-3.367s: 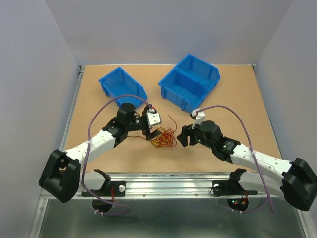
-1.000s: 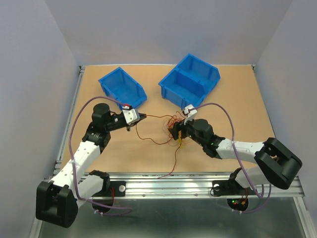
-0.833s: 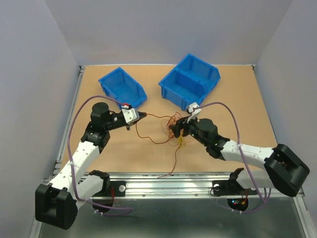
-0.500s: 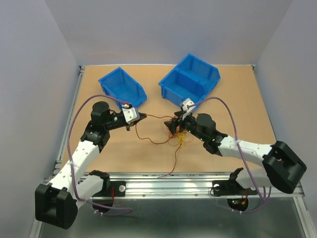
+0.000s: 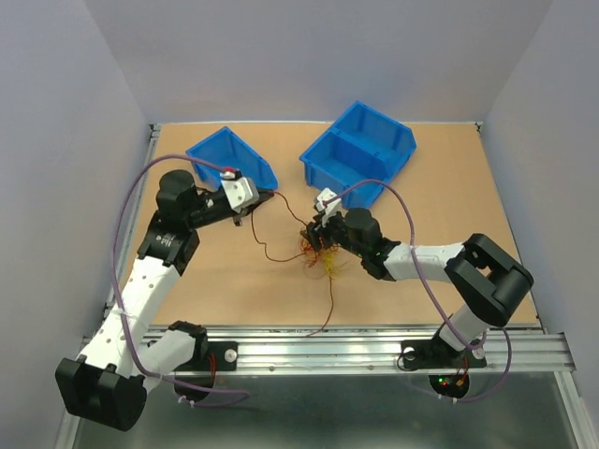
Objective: Untangle the cables
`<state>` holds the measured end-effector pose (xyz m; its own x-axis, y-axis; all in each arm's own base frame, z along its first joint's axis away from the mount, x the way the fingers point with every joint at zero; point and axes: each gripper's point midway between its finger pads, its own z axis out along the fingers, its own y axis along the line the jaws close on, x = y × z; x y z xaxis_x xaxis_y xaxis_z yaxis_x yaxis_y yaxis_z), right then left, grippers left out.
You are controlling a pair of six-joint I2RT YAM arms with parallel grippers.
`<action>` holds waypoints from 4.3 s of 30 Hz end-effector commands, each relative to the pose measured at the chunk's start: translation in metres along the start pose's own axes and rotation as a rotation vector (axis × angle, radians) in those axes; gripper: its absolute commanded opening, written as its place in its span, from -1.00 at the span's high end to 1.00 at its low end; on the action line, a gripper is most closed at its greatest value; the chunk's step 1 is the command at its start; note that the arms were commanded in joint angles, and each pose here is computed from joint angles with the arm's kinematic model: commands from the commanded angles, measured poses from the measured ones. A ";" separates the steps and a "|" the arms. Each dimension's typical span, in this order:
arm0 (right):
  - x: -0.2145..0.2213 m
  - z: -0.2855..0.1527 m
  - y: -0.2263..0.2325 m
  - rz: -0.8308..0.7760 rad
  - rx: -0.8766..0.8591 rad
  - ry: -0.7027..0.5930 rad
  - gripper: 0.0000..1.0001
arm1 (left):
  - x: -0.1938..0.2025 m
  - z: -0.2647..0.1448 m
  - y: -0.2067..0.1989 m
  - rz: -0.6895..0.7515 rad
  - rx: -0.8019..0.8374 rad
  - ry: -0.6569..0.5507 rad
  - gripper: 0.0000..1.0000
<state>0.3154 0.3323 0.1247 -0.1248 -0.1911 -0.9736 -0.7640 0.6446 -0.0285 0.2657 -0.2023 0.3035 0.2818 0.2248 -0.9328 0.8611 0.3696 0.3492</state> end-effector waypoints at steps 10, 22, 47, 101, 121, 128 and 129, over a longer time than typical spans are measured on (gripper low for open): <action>0.014 -0.003 -0.002 0.031 0.039 -0.027 0.11 | -0.279 -0.044 0.089 0.138 -0.231 -0.426 1.00; 0.014 -0.038 -0.003 0.039 0.062 -0.050 0.04 | -0.316 -0.068 0.195 0.086 -0.663 -0.517 1.00; 0.009 -0.056 -0.009 0.051 0.102 -0.091 -0.13 | -0.270 -0.108 0.293 0.115 -1.079 -0.480 1.00; -0.004 -0.088 -0.010 0.068 0.122 -0.171 -0.12 | 0.211 -0.019 0.240 -0.361 -0.647 0.438 1.00; -0.005 -0.083 -0.008 0.067 0.107 -0.164 -0.12 | 0.166 -0.069 0.177 -0.086 -0.725 0.469 1.00; -0.005 -0.081 -0.007 0.067 0.098 -0.162 -0.12 | 0.152 -0.092 0.174 -0.003 -0.811 0.485 1.00; -0.004 -0.081 -0.007 0.067 0.098 -0.161 -0.12 | 0.149 -0.094 0.174 0.010 -0.817 0.484 1.00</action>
<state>0.2710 0.2637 0.1376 -0.0984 -0.0637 -0.9931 -0.6782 0.7346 0.0201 0.4168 -0.0303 0.1990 -0.1729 0.4716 -0.8647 0.3338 0.8540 0.3990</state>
